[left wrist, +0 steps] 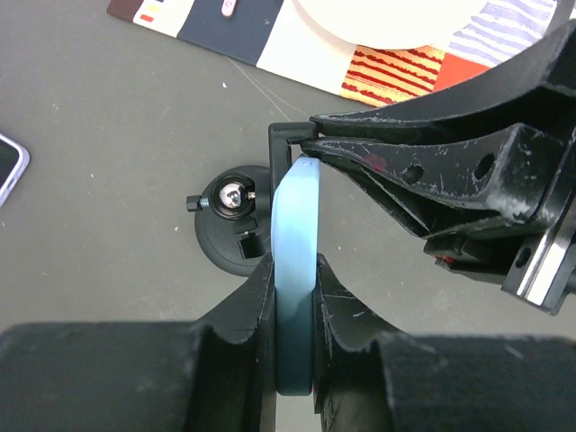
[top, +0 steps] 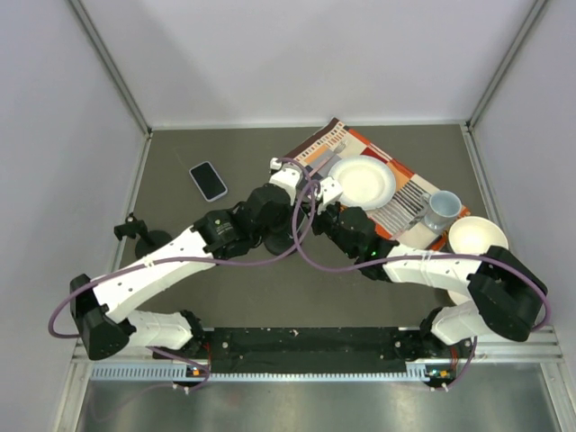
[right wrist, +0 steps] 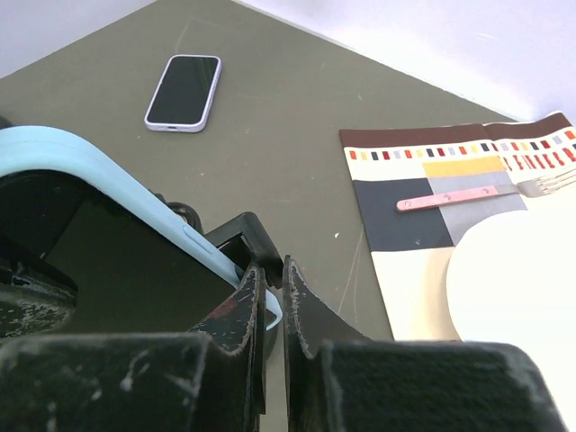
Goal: Place the phone on the phone stand
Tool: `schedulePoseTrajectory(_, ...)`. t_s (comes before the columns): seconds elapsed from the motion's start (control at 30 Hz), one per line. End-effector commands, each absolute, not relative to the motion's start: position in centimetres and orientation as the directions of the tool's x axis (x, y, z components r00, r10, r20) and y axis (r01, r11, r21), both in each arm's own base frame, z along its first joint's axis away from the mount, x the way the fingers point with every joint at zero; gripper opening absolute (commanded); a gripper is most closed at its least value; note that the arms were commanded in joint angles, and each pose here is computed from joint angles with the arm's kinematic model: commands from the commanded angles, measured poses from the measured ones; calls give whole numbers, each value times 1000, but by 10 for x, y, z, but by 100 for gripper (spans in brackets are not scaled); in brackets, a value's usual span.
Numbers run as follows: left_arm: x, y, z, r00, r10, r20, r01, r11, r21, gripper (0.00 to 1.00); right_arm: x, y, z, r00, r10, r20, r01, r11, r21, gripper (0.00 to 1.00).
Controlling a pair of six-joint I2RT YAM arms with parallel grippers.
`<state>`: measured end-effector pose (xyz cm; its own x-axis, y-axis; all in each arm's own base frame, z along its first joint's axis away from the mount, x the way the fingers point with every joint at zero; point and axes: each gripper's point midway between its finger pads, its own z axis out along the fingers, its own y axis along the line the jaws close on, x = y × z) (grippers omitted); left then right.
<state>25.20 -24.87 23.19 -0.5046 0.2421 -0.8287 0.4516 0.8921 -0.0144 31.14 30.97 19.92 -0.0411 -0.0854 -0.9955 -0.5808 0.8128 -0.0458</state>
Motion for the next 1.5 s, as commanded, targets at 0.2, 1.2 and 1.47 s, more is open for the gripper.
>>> schedulePoseTrajectory(0.2,234,-154,201,-680,490,-545,276,860,428,0,337,244,252,134,-120,-984,-226,963,-148,0)
schedulePoseTrajectory(1.2,234,-192,203,-678,449,-582,427,885,186,0,266,303,225,-159,-62,-985,-779,621,87,30)
schedulePoseTrajectory(1.47,203,-208,224,-512,548,-661,678,730,80,0,195,312,214,-75,-49,-996,-973,223,62,67)
